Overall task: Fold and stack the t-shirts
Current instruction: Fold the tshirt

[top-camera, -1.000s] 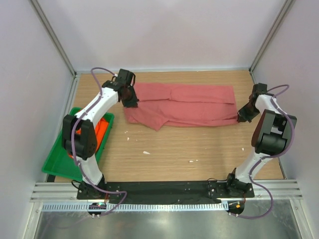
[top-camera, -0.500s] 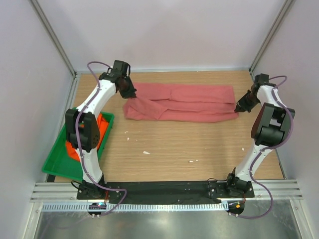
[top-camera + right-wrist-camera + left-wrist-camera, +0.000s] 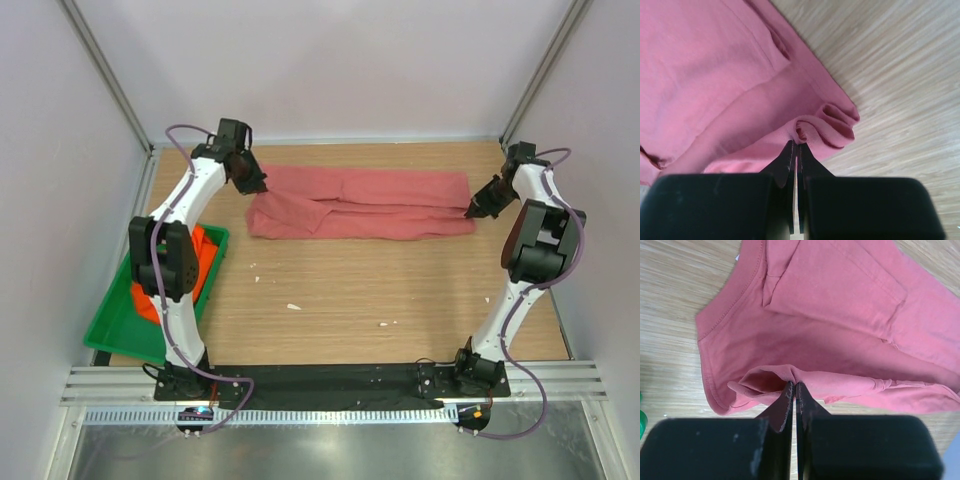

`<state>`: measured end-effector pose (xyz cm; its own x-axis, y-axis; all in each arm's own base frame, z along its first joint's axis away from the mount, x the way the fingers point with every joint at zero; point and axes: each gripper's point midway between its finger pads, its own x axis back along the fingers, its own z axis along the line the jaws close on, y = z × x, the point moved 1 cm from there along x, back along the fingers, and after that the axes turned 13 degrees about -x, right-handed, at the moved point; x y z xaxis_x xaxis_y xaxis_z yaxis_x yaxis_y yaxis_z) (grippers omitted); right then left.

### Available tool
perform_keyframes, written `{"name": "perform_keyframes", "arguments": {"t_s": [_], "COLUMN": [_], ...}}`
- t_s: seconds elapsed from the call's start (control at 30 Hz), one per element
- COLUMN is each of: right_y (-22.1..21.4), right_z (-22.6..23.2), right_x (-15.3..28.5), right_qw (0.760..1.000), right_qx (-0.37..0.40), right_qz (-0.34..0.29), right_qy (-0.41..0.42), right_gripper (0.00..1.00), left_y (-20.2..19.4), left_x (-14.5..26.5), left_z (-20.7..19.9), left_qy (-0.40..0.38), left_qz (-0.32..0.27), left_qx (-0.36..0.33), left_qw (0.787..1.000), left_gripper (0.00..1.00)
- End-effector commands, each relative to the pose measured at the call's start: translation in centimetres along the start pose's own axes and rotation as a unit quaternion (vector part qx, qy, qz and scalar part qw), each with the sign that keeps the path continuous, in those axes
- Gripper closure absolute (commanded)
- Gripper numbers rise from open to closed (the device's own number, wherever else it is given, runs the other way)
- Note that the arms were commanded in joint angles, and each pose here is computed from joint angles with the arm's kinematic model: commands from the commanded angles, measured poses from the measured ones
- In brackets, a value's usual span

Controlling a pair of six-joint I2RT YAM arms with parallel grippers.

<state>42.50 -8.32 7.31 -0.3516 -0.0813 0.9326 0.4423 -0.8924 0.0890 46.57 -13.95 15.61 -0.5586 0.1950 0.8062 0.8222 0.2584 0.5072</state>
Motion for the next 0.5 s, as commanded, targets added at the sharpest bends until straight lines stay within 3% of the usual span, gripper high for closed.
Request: {"name": "perform_keyframes", "arguments": {"t_s": [0.0,0.47], "right_y": [1.6,2.6], "right_z": [1.8,4.4], "right_x": [0.9,-0.9], "right_qw": [1.0,0.999], "right_qx": [-0.008,-0.015], "right_qz": [-0.02,-0.009], "right_qy": [0.015,0.047], "right_gripper": [0.97,0.95], "left_y": [2.7,3.2], "left_x": [0.4,-2.8], "left_z": [-0.2,-0.2], "left_qy": [-0.013,-0.02], "left_qz": [-0.036,-0.018], "left_qx": [0.013,0.017], "left_qw": [0.999,0.999], "left_gripper": [1.0,1.0]}}
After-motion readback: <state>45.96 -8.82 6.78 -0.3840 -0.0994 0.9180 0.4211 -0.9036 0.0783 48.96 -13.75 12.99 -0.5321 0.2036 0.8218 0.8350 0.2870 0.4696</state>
